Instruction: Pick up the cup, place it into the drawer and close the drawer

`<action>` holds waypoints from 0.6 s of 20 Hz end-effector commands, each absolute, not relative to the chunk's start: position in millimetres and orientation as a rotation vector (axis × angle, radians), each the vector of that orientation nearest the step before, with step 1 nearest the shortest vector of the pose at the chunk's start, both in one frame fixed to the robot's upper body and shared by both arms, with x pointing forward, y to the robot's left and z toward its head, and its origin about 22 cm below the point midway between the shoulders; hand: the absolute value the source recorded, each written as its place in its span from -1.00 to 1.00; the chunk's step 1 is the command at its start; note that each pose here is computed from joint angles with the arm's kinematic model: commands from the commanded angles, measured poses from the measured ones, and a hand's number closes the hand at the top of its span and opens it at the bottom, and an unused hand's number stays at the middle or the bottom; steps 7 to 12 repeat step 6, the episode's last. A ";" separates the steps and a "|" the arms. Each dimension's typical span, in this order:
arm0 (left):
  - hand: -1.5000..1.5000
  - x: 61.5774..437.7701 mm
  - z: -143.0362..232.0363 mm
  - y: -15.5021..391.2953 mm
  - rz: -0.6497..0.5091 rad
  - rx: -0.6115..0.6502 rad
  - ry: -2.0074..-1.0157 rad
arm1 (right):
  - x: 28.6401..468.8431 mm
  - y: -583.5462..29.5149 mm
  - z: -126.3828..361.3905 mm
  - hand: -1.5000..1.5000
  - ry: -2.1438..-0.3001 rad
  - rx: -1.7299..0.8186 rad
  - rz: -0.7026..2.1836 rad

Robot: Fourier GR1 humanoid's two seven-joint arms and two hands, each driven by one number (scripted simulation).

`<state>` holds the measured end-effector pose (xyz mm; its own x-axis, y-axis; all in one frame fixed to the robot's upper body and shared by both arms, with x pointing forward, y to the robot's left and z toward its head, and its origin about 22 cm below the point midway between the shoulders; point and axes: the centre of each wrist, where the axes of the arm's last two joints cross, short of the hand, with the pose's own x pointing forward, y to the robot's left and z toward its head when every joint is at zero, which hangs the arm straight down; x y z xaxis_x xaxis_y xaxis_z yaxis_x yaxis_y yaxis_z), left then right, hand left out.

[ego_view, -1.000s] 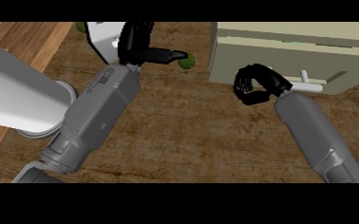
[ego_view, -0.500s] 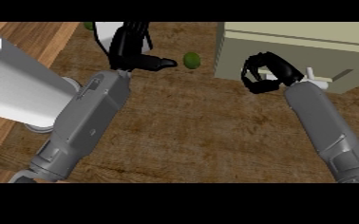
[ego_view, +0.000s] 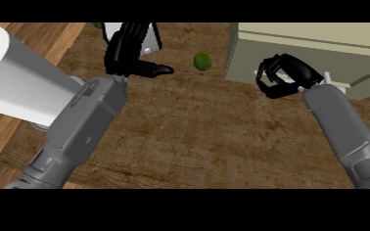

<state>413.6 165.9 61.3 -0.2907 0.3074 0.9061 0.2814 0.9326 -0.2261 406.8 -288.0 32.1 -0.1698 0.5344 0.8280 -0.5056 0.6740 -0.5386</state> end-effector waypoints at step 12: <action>-1.00 408.4 55.0 170.4 0.021 -0.477 -1.873 | 436.2 -321.1 126.3 1.00 -1.641 -0.288 0.802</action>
